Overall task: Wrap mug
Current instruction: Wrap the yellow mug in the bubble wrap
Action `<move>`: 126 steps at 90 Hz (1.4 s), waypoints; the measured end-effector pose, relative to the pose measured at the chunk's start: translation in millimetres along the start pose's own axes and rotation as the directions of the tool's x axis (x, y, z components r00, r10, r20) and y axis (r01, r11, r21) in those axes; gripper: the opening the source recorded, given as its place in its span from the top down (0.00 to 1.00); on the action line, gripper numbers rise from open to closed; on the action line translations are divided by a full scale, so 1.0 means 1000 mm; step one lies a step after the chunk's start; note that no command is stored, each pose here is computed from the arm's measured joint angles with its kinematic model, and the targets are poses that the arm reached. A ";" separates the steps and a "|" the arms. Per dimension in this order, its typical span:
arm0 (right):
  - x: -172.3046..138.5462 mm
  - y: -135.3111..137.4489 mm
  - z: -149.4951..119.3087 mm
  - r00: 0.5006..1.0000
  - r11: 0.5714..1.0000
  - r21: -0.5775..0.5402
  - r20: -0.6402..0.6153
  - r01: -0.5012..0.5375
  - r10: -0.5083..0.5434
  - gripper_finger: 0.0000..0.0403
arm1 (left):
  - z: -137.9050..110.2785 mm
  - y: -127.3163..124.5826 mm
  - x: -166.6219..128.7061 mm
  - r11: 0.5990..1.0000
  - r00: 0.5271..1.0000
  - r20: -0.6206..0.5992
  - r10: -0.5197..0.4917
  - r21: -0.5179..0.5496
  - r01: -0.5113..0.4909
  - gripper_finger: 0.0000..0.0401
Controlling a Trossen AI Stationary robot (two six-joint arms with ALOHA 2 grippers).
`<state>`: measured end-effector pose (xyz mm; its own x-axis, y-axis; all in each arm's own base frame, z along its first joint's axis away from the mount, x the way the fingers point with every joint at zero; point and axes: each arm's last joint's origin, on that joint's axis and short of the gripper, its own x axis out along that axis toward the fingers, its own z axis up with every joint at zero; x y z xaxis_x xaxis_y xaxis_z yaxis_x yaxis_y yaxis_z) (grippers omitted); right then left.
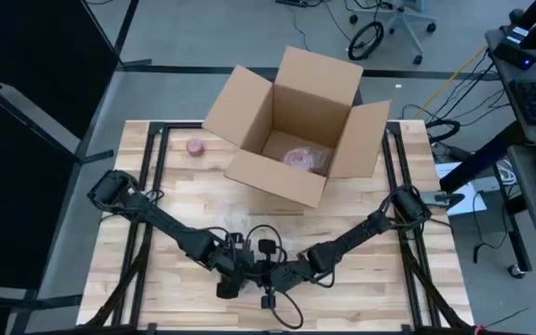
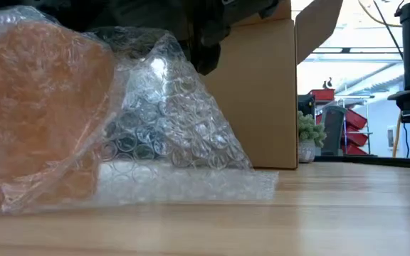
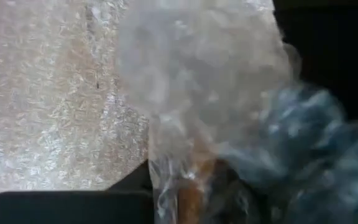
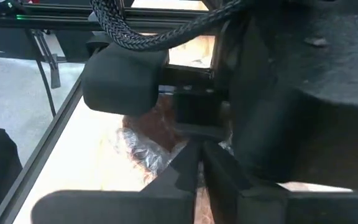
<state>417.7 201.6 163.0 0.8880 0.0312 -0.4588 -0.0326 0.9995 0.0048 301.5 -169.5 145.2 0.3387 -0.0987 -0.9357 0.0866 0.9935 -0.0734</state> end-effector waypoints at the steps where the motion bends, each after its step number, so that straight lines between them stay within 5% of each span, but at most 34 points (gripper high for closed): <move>1: 0.000 0.000 0.000 1.000 1.000 0.000 0.000 0.000 0.000 0.95 | 0.000 0.000 0.000 1.000 1.000 0.000 0.000 0.000 0.000 0.64; 16: 0.000 0.000 0.000 1.000 1.000 0.000 -0.001 0.000 0.000 0.91 | 0.001 0.001 0.000 1.000 1.000 0.004 0.000 -0.002 0.000 0.55; 22: 0.000 0.000 0.000 1.000 1.000 0.000 -0.002 0.001 -0.001 0.90 | 0.000 0.001 0.000 1.000 1.000 0.000 -0.004 0.000 0.004 0.62; 34: 0.000 0.000 0.001 1.000 1.000 0.005 0.002 0.004 -0.004 0.89 | 0.001 0.001 0.000 1.000 1.000 -0.002 0.000 -0.009 0.000 0.91; 61: 0.000 0.000 0.001 1.000 1.000 0.004 0.002 0.003 -0.003 0.89 | 0.001 0.001 0.000 1.000 1.000 0.001 0.004 -0.008 -0.004 0.91; 98: 0.000 0.000 0.000 1.000 1.000 0.005 -0.003 -0.001 0.001 0.89 | 0.002 0.001 -0.010 0.998 0.999 0.011 -0.048 -0.042 0.049 0.41; 126: 0.000 0.000 0.000 1.000 1.000 0.003 -0.005 0.003 -0.003 0.89 | 0.005 0.001 -0.061 0.996 0.993 0.081 -0.090 -0.007 0.091 0.32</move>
<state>417.6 201.5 162.5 0.8859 0.0282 -0.4631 -0.0285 0.9996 0.0064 285.4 -162.6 204.4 0.4045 -0.1923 -0.8941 0.1108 0.9807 -0.1608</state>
